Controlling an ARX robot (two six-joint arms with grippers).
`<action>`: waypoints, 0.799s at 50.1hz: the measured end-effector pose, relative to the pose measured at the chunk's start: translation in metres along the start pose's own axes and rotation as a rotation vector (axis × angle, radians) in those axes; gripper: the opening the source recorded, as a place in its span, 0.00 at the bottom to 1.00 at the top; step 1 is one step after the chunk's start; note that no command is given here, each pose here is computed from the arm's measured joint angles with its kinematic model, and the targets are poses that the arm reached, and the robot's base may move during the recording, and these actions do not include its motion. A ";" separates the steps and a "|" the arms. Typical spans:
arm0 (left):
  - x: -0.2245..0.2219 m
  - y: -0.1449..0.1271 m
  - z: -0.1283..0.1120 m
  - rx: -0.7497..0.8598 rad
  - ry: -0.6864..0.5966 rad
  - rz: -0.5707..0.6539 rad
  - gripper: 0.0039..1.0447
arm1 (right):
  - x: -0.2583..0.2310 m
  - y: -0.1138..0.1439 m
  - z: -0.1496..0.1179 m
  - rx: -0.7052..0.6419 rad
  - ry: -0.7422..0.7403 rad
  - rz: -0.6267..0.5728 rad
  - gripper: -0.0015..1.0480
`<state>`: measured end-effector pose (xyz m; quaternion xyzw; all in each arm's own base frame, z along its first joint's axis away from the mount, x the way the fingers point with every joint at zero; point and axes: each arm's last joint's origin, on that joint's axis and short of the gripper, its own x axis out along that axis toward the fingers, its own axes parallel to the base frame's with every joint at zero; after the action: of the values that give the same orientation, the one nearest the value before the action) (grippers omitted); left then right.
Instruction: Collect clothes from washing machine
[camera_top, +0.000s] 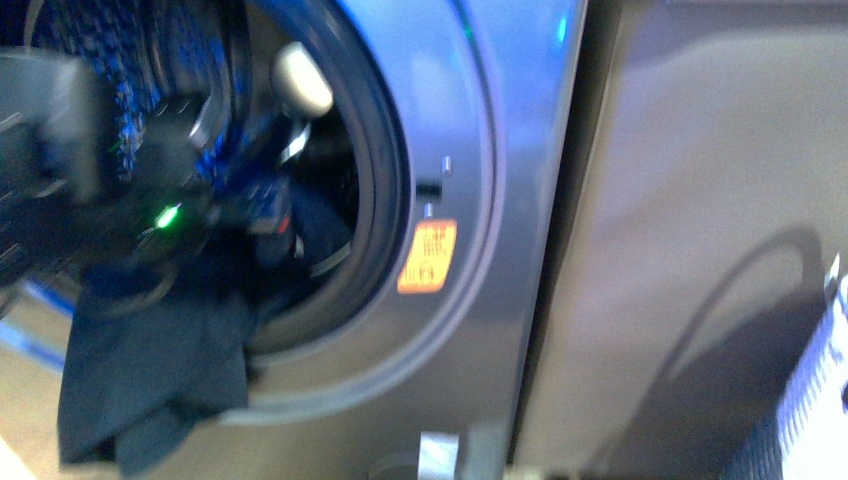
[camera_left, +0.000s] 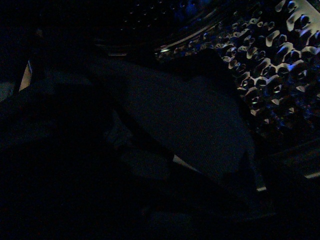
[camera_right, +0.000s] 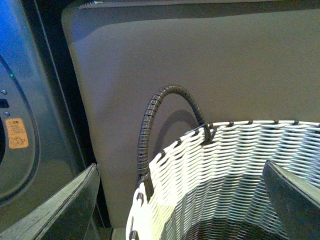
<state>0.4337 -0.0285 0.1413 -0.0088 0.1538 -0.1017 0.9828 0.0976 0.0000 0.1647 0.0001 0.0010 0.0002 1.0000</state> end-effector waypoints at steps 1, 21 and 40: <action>0.002 0.000 0.000 0.000 0.000 0.002 0.94 | 0.000 0.000 0.000 0.000 0.000 0.000 0.93; 0.062 0.022 0.004 -0.010 0.040 0.066 0.94 | 0.000 0.000 0.000 0.000 0.000 0.000 0.93; 0.106 0.031 0.001 -0.052 0.221 0.020 0.94 | 0.000 0.000 0.000 0.000 0.000 0.000 0.93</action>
<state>0.5387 -0.0201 0.1091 -0.0213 0.2640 -0.0885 0.9602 0.0976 0.0000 0.1647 0.0001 0.0010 0.0002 1.0000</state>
